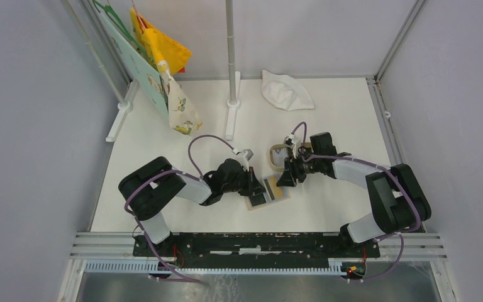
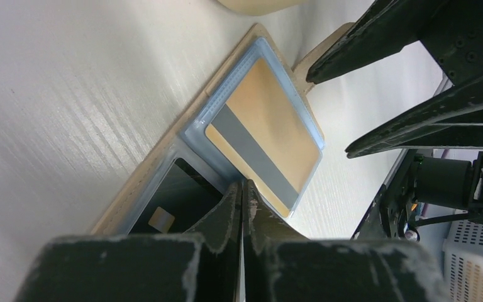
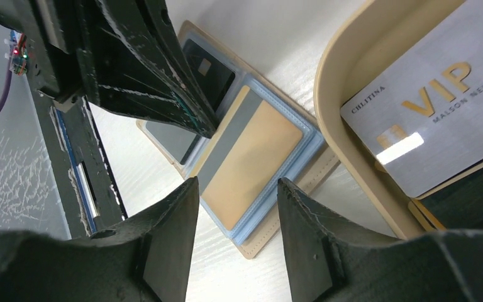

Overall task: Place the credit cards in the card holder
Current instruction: Turn over the card slot in the card holder.

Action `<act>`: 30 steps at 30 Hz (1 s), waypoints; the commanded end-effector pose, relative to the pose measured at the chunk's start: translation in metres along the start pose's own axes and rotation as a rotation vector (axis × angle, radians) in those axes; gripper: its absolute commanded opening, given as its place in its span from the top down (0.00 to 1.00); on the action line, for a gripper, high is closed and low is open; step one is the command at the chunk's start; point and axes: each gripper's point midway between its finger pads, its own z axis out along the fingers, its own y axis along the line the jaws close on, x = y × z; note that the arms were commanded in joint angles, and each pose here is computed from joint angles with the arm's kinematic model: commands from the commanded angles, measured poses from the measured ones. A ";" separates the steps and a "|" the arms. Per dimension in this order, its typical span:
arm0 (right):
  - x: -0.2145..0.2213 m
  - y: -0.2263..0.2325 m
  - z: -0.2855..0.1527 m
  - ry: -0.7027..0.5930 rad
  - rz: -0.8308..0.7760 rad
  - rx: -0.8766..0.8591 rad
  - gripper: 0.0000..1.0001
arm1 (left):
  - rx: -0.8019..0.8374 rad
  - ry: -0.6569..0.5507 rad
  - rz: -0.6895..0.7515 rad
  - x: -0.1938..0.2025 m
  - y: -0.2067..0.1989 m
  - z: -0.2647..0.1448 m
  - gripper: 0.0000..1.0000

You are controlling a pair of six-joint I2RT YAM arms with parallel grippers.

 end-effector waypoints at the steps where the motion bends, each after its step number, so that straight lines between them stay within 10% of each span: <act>1: -0.017 0.009 -0.003 -0.062 -0.044 -0.046 0.45 | -0.122 -0.015 0.000 0.000 0.023 0.000 0.98; 30: -0.015 0.040 0.004 -0.090 0.133 -0.274 0.50 | -0.132 -0.020 0.001 -0.001 0.021 -0.001 0.98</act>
